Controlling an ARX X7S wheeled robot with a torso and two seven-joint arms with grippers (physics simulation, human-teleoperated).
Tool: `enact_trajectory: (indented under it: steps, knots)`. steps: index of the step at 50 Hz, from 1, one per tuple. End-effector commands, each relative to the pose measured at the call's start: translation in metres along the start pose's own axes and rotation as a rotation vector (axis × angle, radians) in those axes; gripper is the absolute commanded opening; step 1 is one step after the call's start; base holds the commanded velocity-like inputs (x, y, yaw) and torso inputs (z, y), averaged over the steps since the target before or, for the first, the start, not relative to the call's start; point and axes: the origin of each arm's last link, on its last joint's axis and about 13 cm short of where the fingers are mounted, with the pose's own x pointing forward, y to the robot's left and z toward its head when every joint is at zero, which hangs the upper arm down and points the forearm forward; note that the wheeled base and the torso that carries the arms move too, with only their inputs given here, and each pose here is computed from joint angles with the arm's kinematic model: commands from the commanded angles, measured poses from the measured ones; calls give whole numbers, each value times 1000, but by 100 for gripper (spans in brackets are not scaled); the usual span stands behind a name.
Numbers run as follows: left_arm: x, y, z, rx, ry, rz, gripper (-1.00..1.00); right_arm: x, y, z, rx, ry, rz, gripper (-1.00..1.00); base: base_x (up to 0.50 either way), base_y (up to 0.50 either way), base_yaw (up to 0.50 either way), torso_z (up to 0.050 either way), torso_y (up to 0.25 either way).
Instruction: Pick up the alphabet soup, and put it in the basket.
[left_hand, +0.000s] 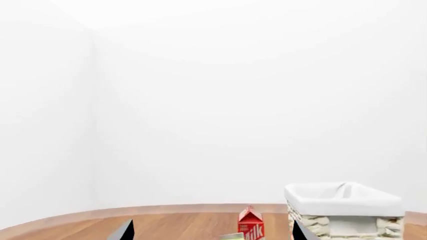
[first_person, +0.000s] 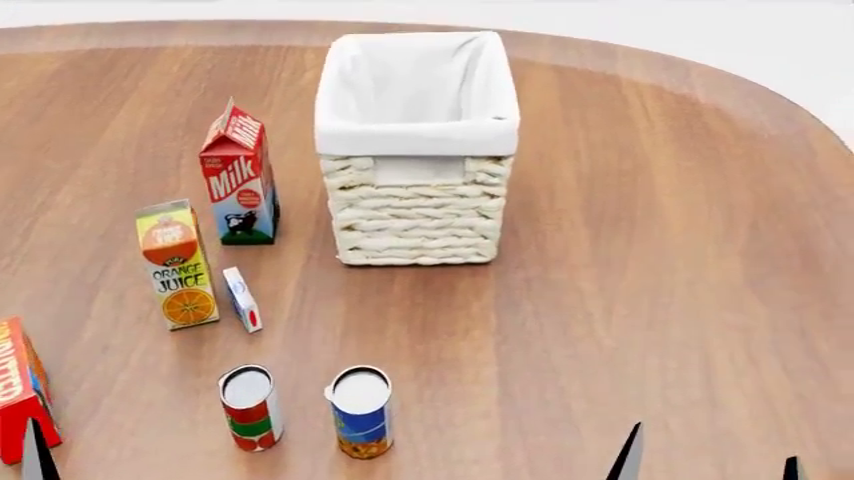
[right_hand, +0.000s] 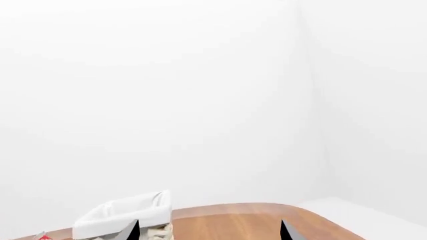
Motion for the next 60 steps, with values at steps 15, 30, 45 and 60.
enact_trajectory:
  steps: [15,30,45,60]
  knots:
    - [-1,0,1,1,-5,0,100,-3,1,2,-16,-41,15,100,311,-38,0,0,0]
    - [0,0,1,1,-5,0,100,-4,2,2,-19,-43,14,100,311,0,0,0,0]
    - [-1,0,1,2,-4,-2,100,-3,1,2,-12,-42,6,100,311,0,0,0,0]
    - [0,0,1,3,-3,-4,100,-2,1,1,-9,-36,7,100,255,0,0,0,1]
